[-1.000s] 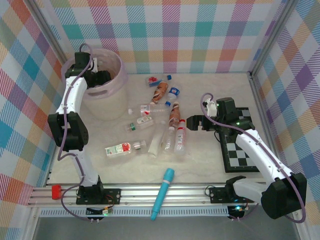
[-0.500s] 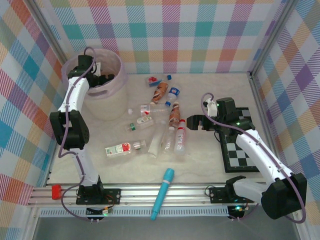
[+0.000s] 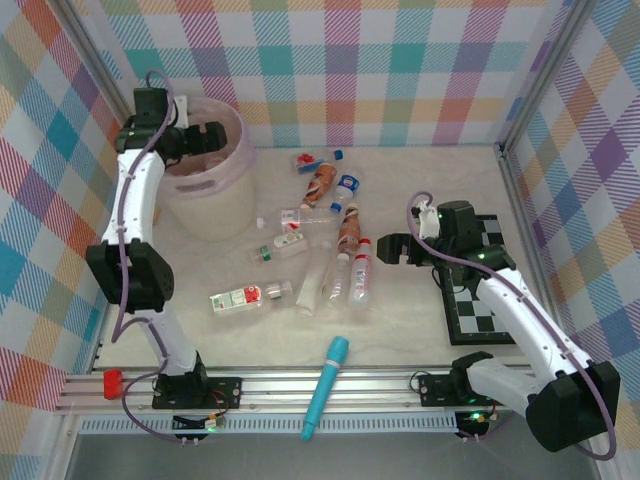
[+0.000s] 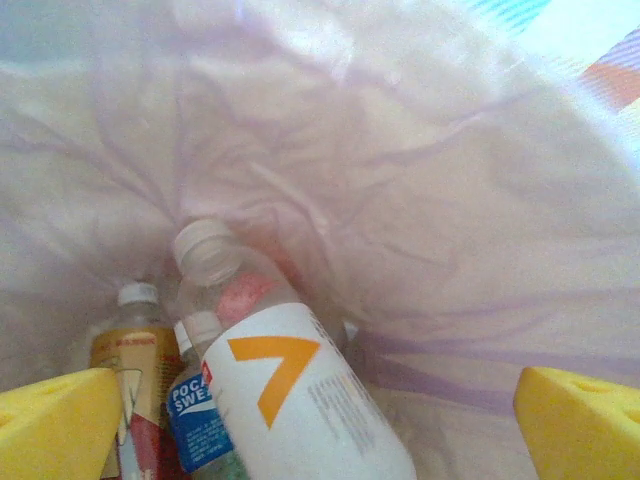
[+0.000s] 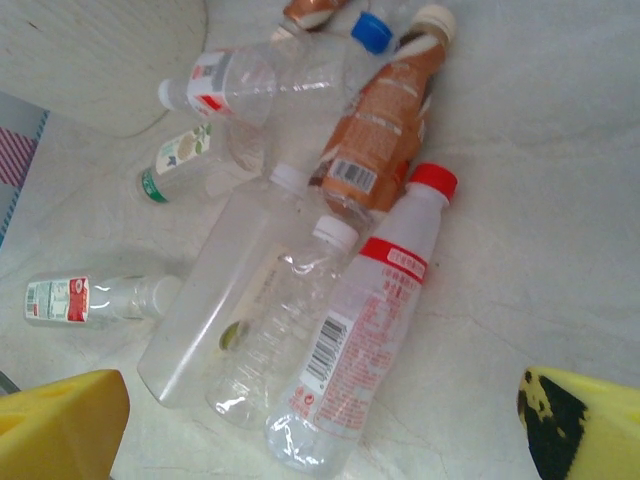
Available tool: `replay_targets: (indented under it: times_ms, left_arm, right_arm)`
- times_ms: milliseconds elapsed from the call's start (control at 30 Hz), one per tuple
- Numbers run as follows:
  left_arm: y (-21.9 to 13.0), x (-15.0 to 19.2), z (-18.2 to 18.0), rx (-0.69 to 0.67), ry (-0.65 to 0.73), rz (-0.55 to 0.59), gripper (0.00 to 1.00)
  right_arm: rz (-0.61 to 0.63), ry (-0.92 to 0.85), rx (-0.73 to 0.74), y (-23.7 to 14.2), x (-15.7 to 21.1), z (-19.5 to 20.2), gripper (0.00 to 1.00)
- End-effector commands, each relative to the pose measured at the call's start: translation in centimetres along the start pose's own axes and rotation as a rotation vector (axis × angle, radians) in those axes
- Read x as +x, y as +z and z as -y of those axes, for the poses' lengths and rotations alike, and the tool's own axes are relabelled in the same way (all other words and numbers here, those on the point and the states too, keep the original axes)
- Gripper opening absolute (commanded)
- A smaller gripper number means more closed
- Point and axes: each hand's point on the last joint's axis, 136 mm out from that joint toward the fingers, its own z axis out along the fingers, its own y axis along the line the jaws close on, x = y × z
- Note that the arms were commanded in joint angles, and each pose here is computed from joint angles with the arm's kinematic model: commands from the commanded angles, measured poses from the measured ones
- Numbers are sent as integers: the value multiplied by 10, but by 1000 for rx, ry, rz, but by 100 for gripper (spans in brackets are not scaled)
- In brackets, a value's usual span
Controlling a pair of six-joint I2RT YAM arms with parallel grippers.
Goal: Put the plastic bottles in the bin
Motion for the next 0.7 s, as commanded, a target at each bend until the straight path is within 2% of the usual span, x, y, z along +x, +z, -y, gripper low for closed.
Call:
replay_targets:
  times_ms: [0, 100, 367, 433, 500, 567, 667]
  left_arm:
    - [-55, -33, 9, -48, 38, 135, 100]
    - [-83, -40, 3, -117, 62, 179, 100]
    - [-170, -35, 6, -198, 45, 287, 100]
    - [-188, -26, 14, -158, 13, 307, 100]
    - [-199, -10, 32, -55, -33, 321, 100]
    - [-203, 10, 55, 59, -66, 317, 100]
    - [-194, 51, 90, 187, -67, 249, 100]
  right_arm:
    - [-65, 112, 33, -2, 12, 4, 100]
    - [-134, 200, 29, 9, 29, 5, 99]
    - [-353, 213, 34, 65, 80, -12, 83]
    - [-371, 226, 47, 79, 86, -6, 82]
    - [-360, 222, 82, 91, 86, 4, 82]
    - [-359, 225, 113, 99, 86, 11, 83]
    - [-390, 233, 113, 111, 92, 14, 83]
